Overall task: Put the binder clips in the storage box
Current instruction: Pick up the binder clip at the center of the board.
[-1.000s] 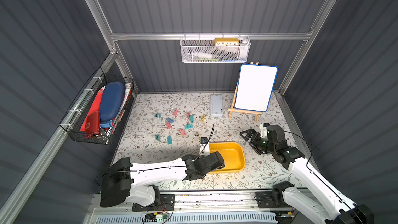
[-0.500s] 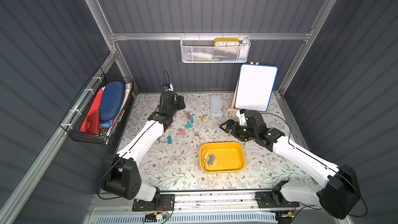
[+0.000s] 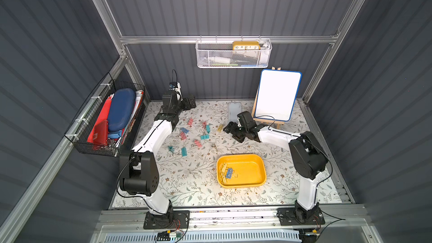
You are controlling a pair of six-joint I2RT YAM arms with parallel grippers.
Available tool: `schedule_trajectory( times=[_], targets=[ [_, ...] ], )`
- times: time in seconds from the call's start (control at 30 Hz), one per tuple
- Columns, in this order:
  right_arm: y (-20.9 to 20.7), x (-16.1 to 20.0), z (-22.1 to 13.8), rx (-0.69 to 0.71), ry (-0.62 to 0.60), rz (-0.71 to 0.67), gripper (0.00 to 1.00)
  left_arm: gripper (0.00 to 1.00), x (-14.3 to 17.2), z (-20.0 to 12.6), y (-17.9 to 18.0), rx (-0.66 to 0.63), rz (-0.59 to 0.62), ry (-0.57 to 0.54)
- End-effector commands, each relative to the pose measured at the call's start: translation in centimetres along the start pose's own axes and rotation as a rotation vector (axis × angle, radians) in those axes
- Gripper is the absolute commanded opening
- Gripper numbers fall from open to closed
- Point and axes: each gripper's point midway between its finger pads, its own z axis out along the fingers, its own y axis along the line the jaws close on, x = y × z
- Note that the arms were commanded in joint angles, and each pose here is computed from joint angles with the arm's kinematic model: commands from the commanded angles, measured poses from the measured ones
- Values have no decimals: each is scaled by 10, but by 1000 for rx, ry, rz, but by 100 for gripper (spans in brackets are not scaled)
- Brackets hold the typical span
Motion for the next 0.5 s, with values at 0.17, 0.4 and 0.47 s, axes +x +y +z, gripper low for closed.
schedule_trajectory(
  times=[0.17, 0.4, 0.47],
  targets=[
    [10, -31, 46, 1, -69, 25, 53, 99, -15, -14, -26, 80, 42, -45],
    [14, -34, 58, -14, -58, 33, 9, 99, -21, -22, -60, 82, 113, -98],
    [16, -34, 51, -17, -64, 25, 0, 99, -28, -28, -65, 73, 111, -129]
  ],
)
